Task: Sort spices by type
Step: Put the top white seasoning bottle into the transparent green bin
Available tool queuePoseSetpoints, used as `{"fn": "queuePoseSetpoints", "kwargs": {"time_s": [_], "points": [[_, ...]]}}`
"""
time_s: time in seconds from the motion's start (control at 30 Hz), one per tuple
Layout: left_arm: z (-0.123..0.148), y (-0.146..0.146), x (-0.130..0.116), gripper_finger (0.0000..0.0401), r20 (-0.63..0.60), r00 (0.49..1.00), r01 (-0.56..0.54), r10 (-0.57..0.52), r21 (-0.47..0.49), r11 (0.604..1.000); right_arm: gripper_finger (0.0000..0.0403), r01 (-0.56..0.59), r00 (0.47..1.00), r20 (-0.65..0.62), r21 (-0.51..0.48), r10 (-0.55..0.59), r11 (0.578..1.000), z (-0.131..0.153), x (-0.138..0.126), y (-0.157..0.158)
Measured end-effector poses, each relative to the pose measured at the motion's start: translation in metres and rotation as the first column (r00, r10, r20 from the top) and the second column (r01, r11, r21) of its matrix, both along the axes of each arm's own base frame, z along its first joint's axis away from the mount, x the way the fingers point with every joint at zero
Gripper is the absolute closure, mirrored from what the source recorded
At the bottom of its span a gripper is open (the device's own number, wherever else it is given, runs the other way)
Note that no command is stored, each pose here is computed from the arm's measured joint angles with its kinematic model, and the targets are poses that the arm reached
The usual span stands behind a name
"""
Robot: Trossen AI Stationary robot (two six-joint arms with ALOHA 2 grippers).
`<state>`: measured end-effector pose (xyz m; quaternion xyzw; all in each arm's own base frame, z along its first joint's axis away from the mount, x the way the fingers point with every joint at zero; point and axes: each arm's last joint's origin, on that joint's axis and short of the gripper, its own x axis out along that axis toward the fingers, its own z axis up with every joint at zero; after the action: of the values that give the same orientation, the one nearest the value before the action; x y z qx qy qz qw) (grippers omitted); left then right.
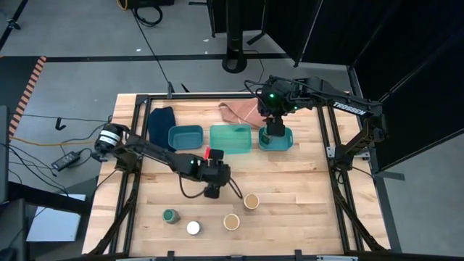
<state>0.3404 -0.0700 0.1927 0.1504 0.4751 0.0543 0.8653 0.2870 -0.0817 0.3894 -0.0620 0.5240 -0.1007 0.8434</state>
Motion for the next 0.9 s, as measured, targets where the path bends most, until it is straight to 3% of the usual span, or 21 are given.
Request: {"fn": "queuePoseSetpoints", "kwargs": {"time_s": [0.2, 0.4, 0.53, 0.7, 0.9], "points": [[0.029, 0.022, -0.004, 0.0218, 0.139, 0.977, -0.167, 0.163, 0.02, 0.986, 0.0159, 0.003, 1.0, -0.006, 0.001, -0.003, 1.0, 0.0, -0.001, -0.001], [0.062, 0.042, -0.015, 0.0218, 0.301, 0.905, -0.328, 0.301, 0.042, 0.944, 0.016, 0.006, 1.0, -0.006, 0.001, -0.006, 1.0, 0.0, -0.001, -0.001], [0.078, 0.055, -0.019, 0.0218, 0.498, 0.748, -0.479, 0.439, -0.054, 0.876, 0.016, 0.006, 1.0, -0.006, 0.001, -0.006, 1.0, 0.0, -0.001, -0.001], [0.075, 0.061, -0.02, 0.0218, 0.722, 0.452, -0.589, 0.524, -0.201, 0.783, 0.0164, 0.007, 1.0, -0.006, 0.002, -0.007, 1.0, 0.0, -0.001, -0.001], [0.045, 0.064, -0.027, 0.0218, 0.827, 0.223, -0.596, 0.516, -0.303, 0.743, 0.0163, 0.014, 1.0, -0.003, 0.005, -0.014, 1.0, 0.0, -0.001, -0.002]]}}
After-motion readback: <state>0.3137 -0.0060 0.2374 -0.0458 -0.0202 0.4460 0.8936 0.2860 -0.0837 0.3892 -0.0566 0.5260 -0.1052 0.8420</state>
